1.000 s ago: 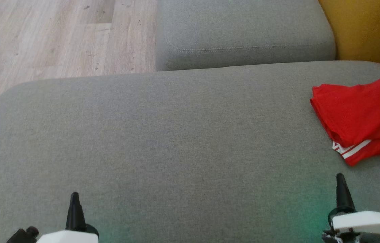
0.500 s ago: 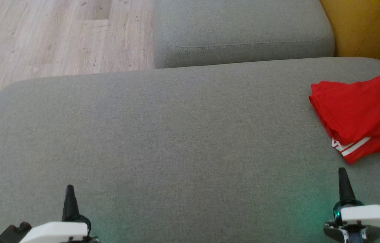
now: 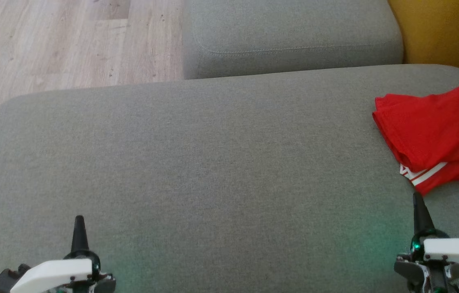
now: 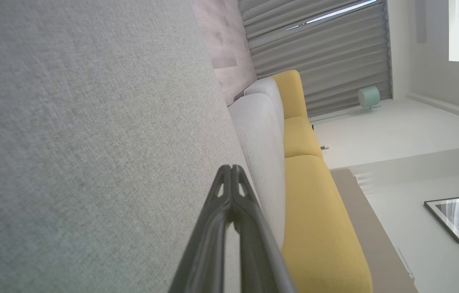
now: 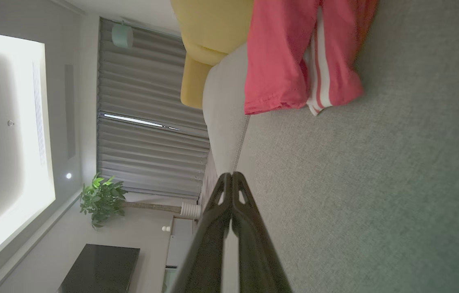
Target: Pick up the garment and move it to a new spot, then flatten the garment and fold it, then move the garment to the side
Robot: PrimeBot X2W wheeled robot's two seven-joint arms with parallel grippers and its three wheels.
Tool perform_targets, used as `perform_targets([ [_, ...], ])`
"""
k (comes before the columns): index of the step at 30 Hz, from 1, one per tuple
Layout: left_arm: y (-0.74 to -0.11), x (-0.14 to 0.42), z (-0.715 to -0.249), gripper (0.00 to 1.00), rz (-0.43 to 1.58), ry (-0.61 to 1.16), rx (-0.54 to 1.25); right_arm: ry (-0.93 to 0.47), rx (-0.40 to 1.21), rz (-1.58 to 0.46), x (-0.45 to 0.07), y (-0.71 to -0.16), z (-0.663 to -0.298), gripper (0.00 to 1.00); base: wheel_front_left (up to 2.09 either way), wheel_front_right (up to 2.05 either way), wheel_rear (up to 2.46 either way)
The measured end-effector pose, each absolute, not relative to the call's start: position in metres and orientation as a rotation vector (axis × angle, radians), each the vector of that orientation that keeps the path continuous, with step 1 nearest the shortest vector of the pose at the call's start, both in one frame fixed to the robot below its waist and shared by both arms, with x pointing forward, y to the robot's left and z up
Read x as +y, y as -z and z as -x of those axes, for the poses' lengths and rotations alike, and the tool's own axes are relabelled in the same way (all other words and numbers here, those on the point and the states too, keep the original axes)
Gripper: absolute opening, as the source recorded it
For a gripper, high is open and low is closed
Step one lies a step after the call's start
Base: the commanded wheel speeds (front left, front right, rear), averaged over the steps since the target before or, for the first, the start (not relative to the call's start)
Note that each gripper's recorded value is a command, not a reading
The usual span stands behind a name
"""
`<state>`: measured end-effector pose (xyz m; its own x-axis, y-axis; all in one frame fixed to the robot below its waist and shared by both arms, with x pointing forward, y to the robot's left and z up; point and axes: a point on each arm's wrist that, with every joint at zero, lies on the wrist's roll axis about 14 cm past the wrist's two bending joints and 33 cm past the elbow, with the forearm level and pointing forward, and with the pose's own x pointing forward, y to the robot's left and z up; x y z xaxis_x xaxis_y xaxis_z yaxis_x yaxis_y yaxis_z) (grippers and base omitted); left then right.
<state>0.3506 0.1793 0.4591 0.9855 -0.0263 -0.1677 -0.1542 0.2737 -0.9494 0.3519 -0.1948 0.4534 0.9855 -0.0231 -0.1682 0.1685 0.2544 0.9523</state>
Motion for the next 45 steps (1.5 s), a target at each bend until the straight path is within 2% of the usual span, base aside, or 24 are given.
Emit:
perform_targets([
  [24, -0.476, 0.187, -0.373, 0.00, 1.572, -0.054, 0.099, 0.102, 0.053, -1.585, -0.203, -0.475, -0.373, 0.00, 0.00, 0.00, 0.00],
  [45, -0.478, 0.187, -0.375, 0.00, 1.579, -0.050, 0.094, 0.100, 0.054, -1.590, -0.204, -0.475, -0.373, 0.00, 0.00, 0.00, 0.00],
])
